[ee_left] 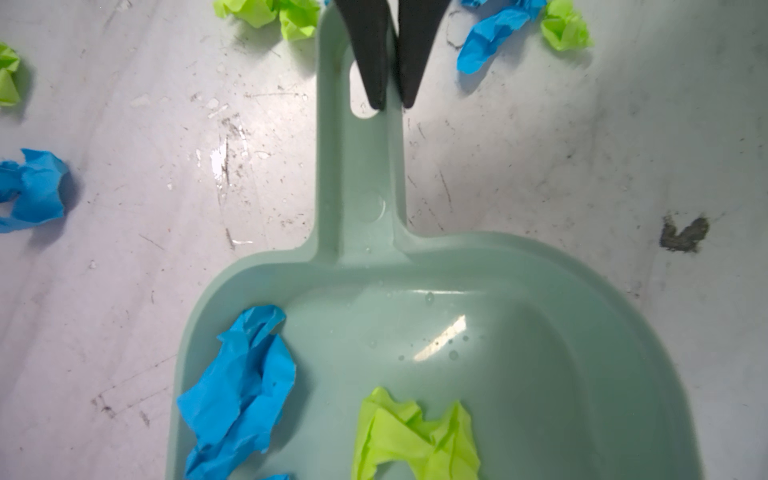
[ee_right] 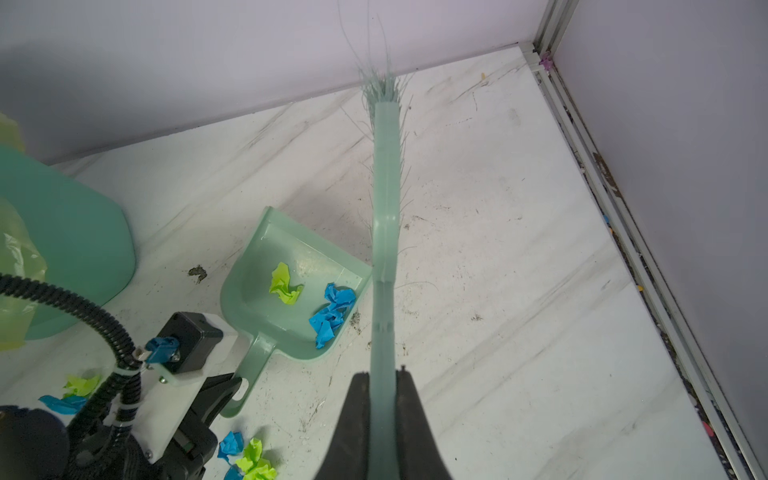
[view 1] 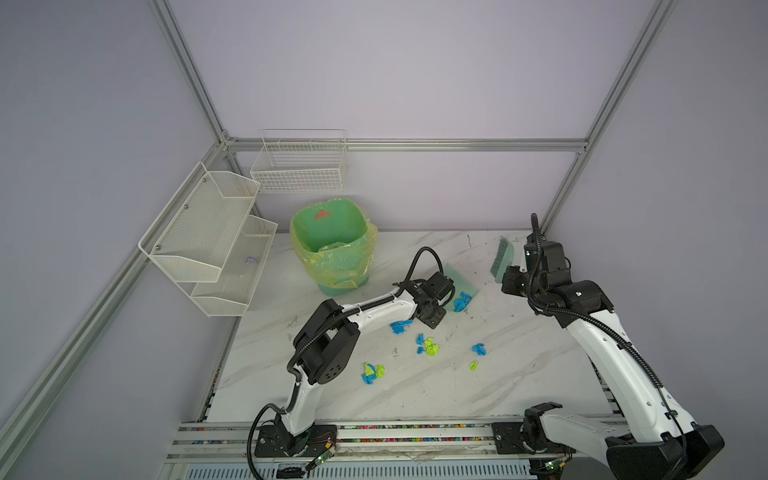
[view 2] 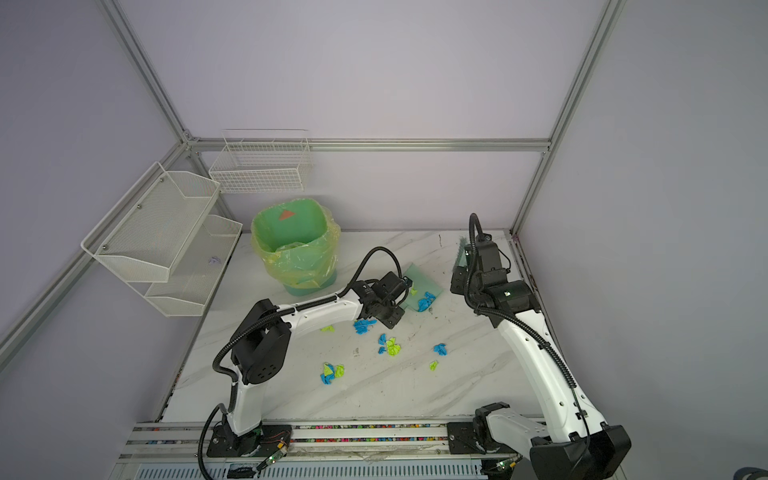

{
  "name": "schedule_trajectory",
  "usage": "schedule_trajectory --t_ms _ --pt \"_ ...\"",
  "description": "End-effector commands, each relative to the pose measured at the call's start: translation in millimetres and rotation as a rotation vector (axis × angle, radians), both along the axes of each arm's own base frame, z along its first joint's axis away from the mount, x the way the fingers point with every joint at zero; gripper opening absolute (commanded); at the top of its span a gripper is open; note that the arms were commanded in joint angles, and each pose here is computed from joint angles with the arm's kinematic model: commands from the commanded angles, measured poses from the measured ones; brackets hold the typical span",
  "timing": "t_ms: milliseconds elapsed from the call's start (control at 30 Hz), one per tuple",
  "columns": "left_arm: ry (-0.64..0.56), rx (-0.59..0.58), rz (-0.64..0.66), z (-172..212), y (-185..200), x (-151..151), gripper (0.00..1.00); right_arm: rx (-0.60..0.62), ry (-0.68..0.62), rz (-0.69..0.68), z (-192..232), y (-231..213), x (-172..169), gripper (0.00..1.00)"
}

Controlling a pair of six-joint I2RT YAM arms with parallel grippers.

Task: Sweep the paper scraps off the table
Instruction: 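Lower the dustpan flat onto the table with the left gripper, then lower the brush toward the scraps beside the dustpan with the right gripper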

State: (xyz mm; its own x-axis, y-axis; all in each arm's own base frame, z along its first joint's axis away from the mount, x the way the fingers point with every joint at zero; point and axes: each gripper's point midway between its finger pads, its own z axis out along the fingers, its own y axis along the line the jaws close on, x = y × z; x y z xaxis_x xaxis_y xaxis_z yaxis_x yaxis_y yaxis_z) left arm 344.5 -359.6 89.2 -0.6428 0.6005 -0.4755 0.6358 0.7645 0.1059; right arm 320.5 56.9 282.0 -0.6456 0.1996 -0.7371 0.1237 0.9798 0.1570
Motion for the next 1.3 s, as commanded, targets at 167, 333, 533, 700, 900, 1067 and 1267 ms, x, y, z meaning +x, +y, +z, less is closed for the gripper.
schedule_trajectory --t_ms 167,333,533,700,900,1067,1267 --pt "-0.141 -0.035 0.004 75.2 5.2 13.8 0.00 0.040 0.015 0.023 -1.8 4.7 -9.6 0.00" --pt "-0.118 -0.013 -0.034 90.4 18.9 -2.7 0.00 0.014 0.129 -0.019 -27.4 -3.1 -21.7 0.00" --pt "-0.057 -0.022 -0.074 110.9 35.8 -31.4 0.00 -0.052 0.281 -0.091 -52.1 -19.6 -43.9 0.00" --pt "0.051 -0.056 -0.148 110.8 39.8 -62.7 0.00 -0.142 0.410 -0.128 -64.6 -35.2 -64.8 0.00" --pt "0.191 -0.085 -0.175 91.5 43.4 -94.3 0.00 -0.121 0.526 -0.106 -83.2 -27.5 -87.7 0.00" --pt "0.224 -0.068 -0.176 80.1 55.7 -107.9 0.00 -0.104 0.594 -0.094 -88.7 -19.1 -103.0 0.00" --pt "0.223 -0.038 -0.200 77.2 63.4 -112.0 0.00 -0.086 0.733 -0.026 -111.9 -0.5 -126.8 0.00"
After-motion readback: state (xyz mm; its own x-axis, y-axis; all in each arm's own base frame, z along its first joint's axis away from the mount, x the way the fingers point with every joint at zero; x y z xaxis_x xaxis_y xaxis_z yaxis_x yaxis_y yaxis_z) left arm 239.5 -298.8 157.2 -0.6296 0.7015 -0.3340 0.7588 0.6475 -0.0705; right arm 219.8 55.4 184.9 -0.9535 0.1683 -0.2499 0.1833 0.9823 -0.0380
